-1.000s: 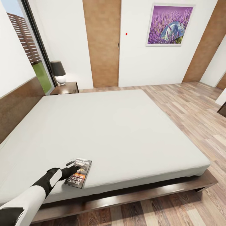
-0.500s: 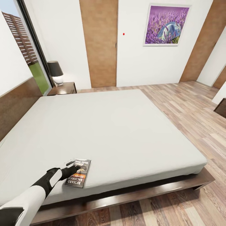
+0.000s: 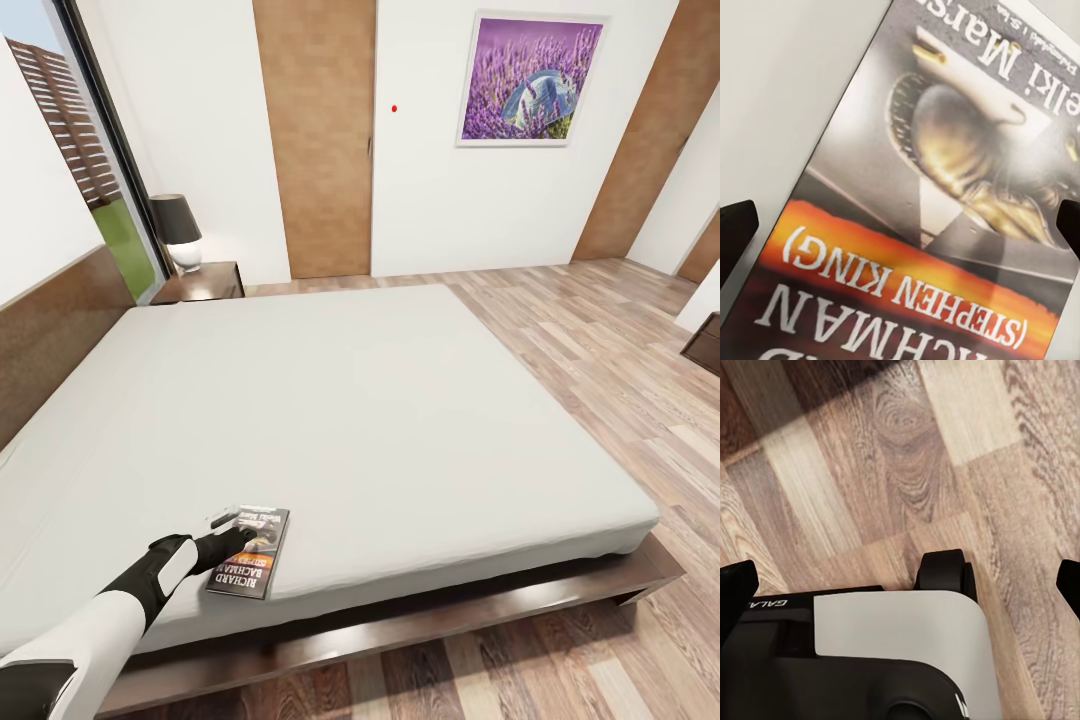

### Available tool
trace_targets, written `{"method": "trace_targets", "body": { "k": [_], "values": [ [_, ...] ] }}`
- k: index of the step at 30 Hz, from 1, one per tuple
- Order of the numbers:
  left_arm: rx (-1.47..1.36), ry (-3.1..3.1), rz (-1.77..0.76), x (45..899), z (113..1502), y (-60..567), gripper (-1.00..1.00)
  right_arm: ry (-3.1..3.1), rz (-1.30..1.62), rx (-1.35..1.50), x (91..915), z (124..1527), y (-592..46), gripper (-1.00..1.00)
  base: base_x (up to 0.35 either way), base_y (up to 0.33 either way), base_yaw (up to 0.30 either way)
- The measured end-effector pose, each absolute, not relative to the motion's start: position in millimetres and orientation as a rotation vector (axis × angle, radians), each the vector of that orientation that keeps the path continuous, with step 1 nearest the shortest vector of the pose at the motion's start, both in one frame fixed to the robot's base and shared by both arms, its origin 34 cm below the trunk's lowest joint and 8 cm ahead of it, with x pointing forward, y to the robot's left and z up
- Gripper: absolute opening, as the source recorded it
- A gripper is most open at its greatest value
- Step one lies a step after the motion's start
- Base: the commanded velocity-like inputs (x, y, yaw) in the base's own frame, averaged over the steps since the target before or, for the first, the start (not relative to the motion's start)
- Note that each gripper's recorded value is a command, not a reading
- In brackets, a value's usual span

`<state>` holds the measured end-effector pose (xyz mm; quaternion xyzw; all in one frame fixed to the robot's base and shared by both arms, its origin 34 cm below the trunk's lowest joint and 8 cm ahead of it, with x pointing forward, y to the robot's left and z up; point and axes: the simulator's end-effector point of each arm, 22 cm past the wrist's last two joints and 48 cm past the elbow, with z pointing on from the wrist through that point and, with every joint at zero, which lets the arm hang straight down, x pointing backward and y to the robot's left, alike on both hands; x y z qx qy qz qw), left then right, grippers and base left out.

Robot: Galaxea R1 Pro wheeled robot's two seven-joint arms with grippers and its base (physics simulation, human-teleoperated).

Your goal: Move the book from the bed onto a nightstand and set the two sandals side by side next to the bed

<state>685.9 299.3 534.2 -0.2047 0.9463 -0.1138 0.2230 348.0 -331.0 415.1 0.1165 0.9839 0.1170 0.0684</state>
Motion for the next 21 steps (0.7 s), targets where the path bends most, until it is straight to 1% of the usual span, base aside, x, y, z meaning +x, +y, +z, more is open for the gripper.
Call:
{"method": "trace_targets", "body": {
  "k": [2,6,15,21],
  "values": [
    [-0.565,2.613,-0.314,685.9,534.2,299.3,1.00,2.963,0.353,0.351,347.8,415.1,-330.9,1.00,0.057,0.000,0.000],
    [-0.565,2.612,-0.312,686.0,534.7,300.3,1.00,2.963,0.353,0.351,347.8,415.2,-330.8,1.00,0.171,0.000,0.000],
    [-0.565,2.612,-0.311,686.1,534.4,300.6,1.00,2.963,0.353,0.351,347.7,415.0,-330.7,1.00,0.027,0.000,0.000],
    [-0.565,2.612,-0.311,686.1,534.6,300.7,1.00,2.963,0.353,0.351,347.7,415.1,-330.8,1.00,0.147,0.000,0.000]
  ]
}}
